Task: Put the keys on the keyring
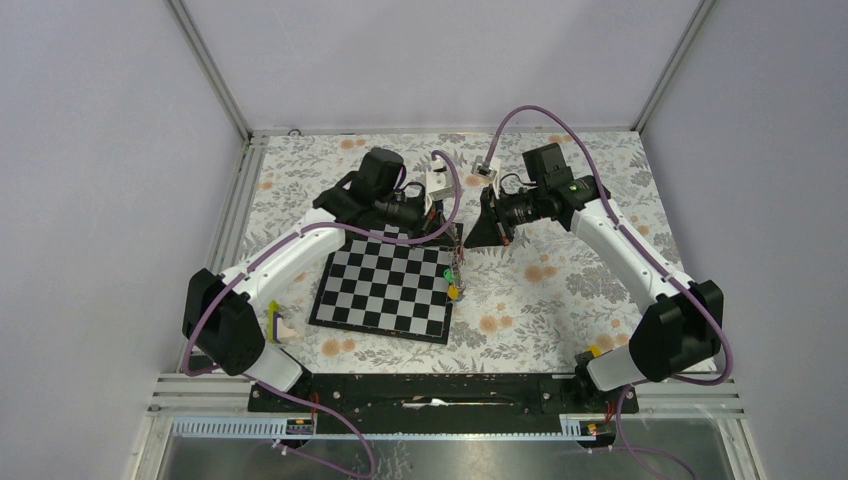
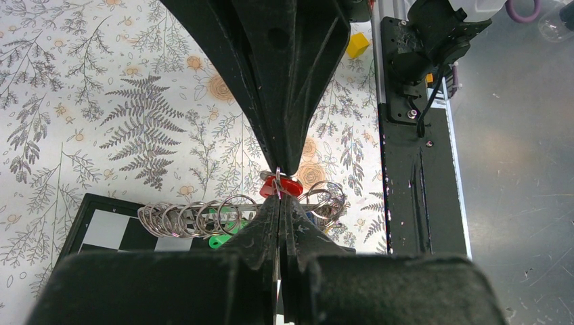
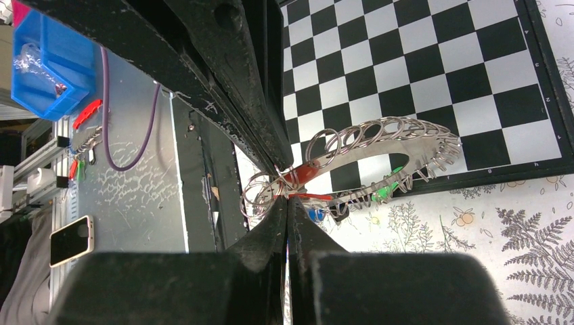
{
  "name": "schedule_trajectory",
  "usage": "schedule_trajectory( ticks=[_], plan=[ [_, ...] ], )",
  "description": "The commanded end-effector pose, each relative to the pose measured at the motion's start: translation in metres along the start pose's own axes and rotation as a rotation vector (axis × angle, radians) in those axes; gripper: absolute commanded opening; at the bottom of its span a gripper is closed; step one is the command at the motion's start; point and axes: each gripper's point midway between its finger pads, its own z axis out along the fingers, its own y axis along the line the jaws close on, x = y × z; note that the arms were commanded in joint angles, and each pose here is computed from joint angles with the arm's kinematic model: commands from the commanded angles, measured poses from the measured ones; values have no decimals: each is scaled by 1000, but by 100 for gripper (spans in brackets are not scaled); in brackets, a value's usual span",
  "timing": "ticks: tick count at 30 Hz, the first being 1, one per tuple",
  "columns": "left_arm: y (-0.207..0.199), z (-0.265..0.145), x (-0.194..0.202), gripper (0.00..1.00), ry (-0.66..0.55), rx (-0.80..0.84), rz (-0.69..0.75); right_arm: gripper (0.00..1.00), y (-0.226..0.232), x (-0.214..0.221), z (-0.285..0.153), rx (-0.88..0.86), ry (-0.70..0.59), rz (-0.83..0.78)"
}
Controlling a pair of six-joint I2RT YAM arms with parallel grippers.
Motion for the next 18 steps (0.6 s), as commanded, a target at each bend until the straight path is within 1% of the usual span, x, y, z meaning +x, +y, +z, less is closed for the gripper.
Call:
schedule_trajectory(
  ticks=[1, 18],
  plan=[
    [-10, -1, -17, 0, -48, 38, 64, 0, -12, -10, 0, 43, -13, -11],
    [-13, 3, -15, 0, -45, 59, 60, 0, -14, -18, 1, 41, -23, -1]
  ],
)
